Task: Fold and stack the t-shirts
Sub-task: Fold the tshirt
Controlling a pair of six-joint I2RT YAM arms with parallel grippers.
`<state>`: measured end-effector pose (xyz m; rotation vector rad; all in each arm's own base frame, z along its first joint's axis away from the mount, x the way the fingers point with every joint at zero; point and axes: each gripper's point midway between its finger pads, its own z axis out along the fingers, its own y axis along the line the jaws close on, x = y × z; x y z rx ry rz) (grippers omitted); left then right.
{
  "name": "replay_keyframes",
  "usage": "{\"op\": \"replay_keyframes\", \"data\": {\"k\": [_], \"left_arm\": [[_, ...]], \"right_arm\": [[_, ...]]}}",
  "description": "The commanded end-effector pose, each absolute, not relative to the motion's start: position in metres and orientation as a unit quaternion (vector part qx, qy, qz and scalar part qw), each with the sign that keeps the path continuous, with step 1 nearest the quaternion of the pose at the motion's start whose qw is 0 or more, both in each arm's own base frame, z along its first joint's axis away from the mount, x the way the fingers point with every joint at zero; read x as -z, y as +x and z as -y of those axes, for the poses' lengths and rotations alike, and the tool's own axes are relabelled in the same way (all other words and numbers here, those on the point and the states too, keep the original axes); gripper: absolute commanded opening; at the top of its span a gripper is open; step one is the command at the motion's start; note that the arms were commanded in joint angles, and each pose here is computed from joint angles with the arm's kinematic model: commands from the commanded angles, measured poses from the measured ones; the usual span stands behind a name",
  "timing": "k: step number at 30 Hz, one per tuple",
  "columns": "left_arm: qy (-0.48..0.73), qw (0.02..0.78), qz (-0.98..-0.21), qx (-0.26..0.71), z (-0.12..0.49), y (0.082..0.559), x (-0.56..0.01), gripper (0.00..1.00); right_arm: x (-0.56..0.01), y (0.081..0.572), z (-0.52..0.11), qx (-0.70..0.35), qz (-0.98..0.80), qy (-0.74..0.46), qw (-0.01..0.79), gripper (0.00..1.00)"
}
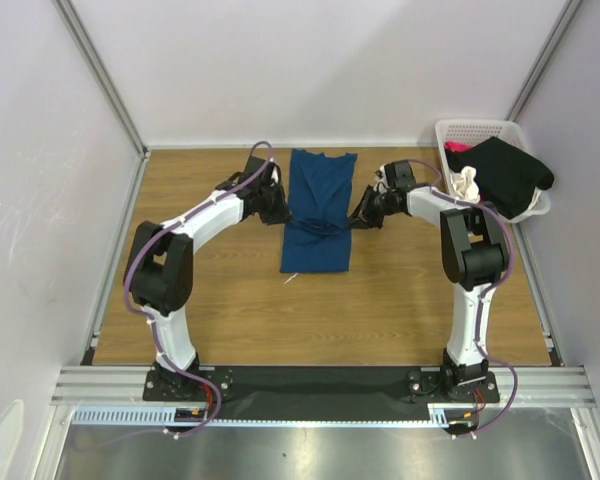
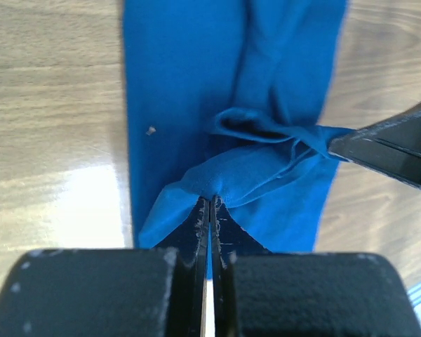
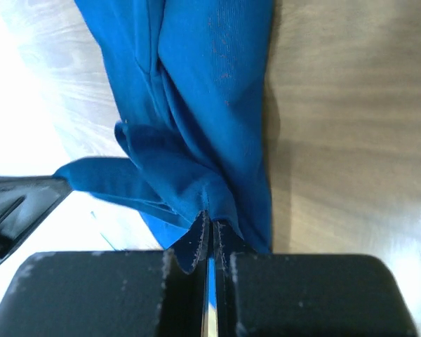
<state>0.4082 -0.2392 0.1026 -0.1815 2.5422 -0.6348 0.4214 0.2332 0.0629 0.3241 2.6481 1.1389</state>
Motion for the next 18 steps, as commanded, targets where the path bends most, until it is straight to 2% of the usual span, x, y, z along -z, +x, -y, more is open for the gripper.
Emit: {"op": "replay_keyframes", "data": {"k": [1,18], "left_arm": [[-0.069,0.276,-0.923,0.258,0.244,0.431,-0.112,0.0],[-0.07,0.262,-0.925,0.266,0.243,0.456,-0.087,0.0]], "right_arm": [[-0.078,0.435,-0.244,-0.418,-0.895,0.066,0.137,0.0],[-0.061,0.461,-0.233,-0.398,-0.905,0.069,0.131,0.0]]}}
